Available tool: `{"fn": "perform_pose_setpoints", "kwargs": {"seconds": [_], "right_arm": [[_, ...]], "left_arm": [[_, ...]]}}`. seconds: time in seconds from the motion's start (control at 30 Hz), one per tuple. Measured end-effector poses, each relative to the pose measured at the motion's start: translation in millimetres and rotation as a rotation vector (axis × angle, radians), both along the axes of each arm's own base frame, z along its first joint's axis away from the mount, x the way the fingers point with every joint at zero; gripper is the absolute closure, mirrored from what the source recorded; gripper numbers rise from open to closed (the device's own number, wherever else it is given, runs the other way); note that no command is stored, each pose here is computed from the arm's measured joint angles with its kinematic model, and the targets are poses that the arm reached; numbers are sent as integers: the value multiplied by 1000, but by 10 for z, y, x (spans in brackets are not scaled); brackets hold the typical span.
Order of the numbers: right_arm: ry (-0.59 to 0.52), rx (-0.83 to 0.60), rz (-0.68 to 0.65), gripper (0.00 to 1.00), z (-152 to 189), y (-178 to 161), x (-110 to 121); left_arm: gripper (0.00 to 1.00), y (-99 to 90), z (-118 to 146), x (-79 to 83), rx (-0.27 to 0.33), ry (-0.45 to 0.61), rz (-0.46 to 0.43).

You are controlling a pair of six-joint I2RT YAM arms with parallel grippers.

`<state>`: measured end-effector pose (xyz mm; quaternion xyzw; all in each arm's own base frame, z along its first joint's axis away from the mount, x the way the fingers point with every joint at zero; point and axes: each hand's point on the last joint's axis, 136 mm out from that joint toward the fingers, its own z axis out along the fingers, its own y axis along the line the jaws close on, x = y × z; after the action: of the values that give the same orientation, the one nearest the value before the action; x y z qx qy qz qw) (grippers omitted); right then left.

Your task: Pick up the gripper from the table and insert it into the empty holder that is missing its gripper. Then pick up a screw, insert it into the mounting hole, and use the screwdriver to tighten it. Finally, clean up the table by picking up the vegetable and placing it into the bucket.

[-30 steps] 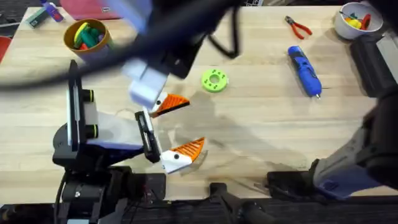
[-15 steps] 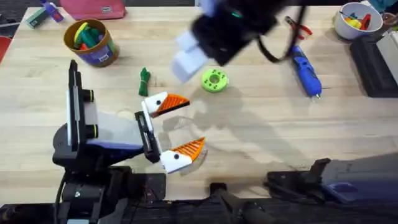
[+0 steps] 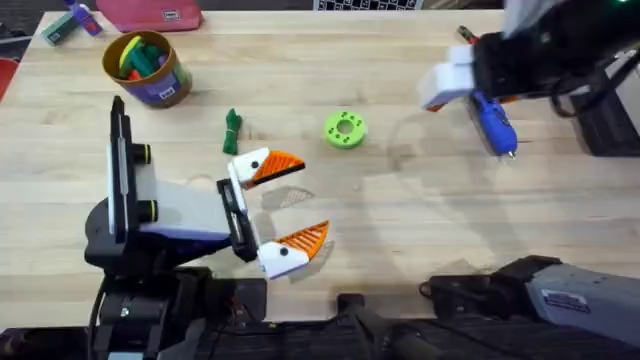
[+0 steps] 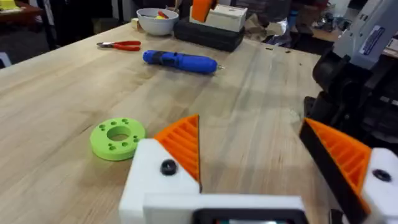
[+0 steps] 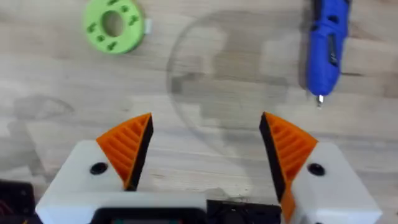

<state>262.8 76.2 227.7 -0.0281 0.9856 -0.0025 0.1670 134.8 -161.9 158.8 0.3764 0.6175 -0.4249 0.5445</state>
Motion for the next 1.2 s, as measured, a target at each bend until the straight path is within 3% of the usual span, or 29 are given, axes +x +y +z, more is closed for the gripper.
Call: {"fn": "perform_pose_setpoints", "kwargs": {"seconds": [0.4, 1.03, 1.1, 1.2], "right_arm": [[-5, -4, -252, 8, 1, -718, 122], [31, -11, -316, 8, -113, -893, 197], [31, -11, -316, 8, -113, -893, 197], [31, -11, -316, 10, -113, -894, 197]], "left_arm": [[16, 0, 0, 0, 0, 0, 0], [15, 0, 0, 0, 0, 0, 0], [171, 1, 0, 1, 0, 0, 1], [639, 1, 1, 3, 0, -1, 2]]}}
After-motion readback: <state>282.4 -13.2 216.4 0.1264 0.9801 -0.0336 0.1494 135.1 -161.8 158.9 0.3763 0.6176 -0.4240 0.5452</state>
